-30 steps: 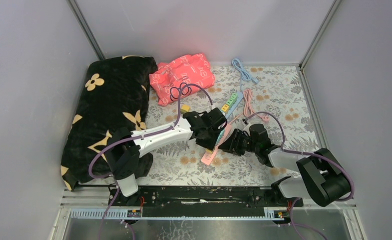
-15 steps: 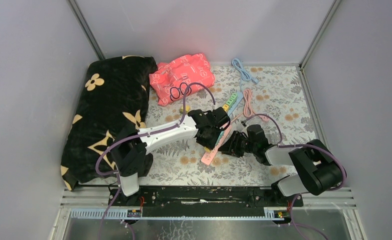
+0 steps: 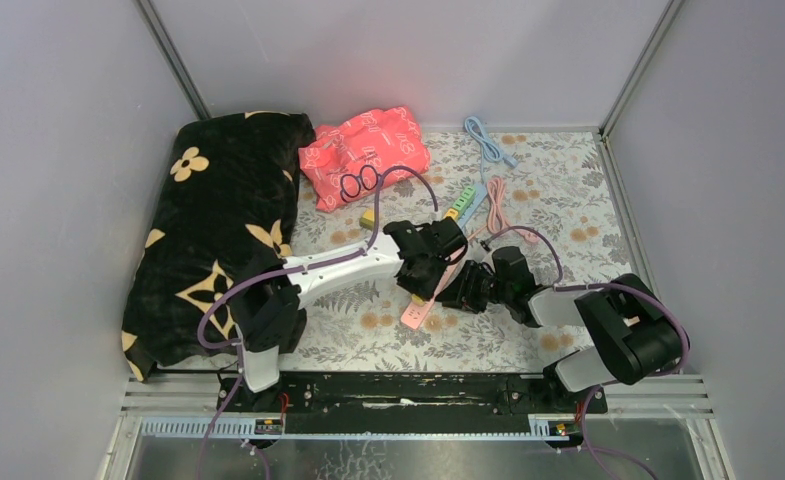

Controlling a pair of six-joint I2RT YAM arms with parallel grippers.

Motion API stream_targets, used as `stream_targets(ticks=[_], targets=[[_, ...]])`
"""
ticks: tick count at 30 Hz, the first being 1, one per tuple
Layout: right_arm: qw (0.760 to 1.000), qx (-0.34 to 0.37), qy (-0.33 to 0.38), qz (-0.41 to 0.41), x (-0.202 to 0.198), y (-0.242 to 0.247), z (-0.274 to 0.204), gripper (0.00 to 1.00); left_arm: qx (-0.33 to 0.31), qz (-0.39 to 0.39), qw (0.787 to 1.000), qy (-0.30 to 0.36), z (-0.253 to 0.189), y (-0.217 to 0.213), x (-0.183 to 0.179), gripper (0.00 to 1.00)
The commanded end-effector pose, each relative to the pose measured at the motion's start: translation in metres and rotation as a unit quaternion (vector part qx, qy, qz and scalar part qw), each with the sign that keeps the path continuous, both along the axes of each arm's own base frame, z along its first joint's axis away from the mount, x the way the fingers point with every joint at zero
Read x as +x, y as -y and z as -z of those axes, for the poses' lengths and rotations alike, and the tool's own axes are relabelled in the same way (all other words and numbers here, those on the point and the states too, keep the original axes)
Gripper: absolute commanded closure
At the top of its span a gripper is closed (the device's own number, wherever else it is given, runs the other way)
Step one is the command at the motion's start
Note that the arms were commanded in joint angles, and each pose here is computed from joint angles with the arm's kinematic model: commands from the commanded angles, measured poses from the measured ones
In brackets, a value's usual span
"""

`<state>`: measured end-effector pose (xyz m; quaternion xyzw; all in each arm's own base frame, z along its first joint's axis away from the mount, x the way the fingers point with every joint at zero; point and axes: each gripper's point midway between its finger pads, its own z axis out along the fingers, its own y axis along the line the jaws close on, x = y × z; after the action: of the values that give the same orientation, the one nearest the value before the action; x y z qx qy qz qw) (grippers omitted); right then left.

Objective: Insert the plug
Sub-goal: Insert the plug into the socket.

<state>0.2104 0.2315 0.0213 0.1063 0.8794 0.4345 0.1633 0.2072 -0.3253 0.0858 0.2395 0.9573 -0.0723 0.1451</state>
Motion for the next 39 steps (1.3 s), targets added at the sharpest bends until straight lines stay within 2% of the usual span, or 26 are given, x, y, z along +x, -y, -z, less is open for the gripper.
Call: stream_targets(ticks=[1,16,39], targets=[[1.0,-0.008,0.004,-0.014,0.002,-0.006,0.0,0.59,0.02,0.009,1.0,0.021,-0.003,0.001,0.007,1.0],[1.0,-0.017,-0.004,-0.021,-0.001,-0.007,0.006,0.59,0.068,0.012,0.997,0.029,0.003,-0.013,0.008,1.0],[0.999,-0.019,-0.007,-0.031,-0.002,-0.011,0.007,0.6,0.095,0.025,0.995,0.006,0.033,-0.009,0.0,1.0]])
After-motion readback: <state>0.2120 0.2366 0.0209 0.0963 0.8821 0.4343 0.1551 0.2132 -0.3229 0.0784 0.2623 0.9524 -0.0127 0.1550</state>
